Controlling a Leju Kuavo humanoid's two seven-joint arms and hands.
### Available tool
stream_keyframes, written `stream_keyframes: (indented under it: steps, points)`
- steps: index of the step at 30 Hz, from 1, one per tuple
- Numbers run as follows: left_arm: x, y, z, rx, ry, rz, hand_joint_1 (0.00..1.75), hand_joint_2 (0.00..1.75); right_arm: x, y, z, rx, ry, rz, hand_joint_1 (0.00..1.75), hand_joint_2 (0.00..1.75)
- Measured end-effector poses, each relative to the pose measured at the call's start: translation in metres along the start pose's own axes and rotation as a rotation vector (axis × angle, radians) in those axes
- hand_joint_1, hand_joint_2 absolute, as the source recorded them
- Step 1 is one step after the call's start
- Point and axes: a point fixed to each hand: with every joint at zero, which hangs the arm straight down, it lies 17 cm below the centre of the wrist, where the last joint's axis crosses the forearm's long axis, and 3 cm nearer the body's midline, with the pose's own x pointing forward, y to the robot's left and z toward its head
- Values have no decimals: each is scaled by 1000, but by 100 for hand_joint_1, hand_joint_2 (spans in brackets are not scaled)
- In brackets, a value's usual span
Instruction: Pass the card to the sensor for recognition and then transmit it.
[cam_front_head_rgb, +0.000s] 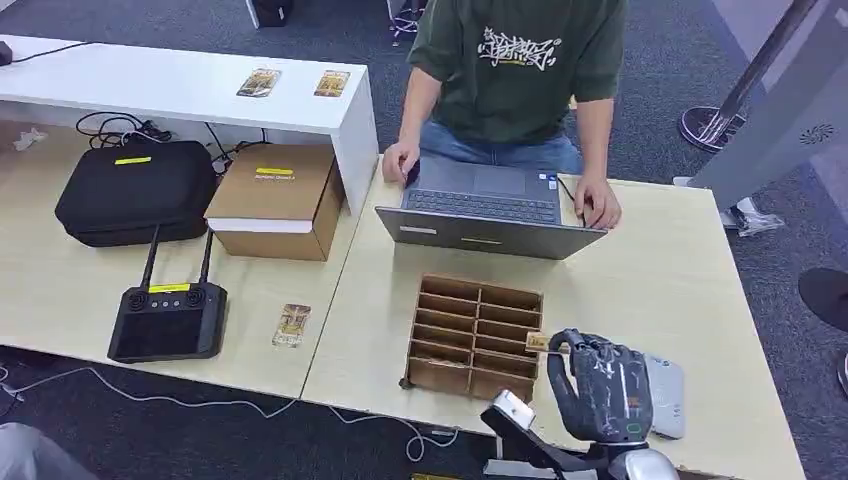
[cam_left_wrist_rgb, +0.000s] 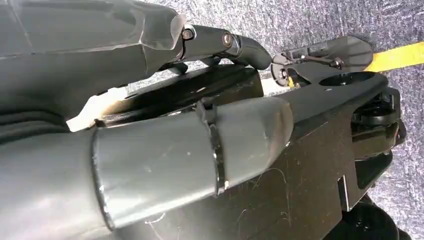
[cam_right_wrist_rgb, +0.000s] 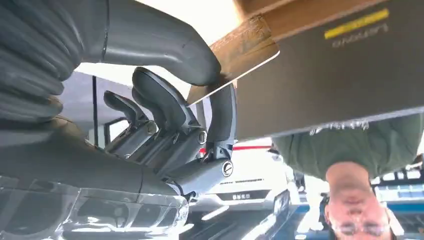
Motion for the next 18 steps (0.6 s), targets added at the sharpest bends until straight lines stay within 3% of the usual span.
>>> stream_keyframes:
  steps: [18]
  points:
    - [-4,7,-1,6,5,42,0,0,-41,-67,23,-178,152,-10,175,175]
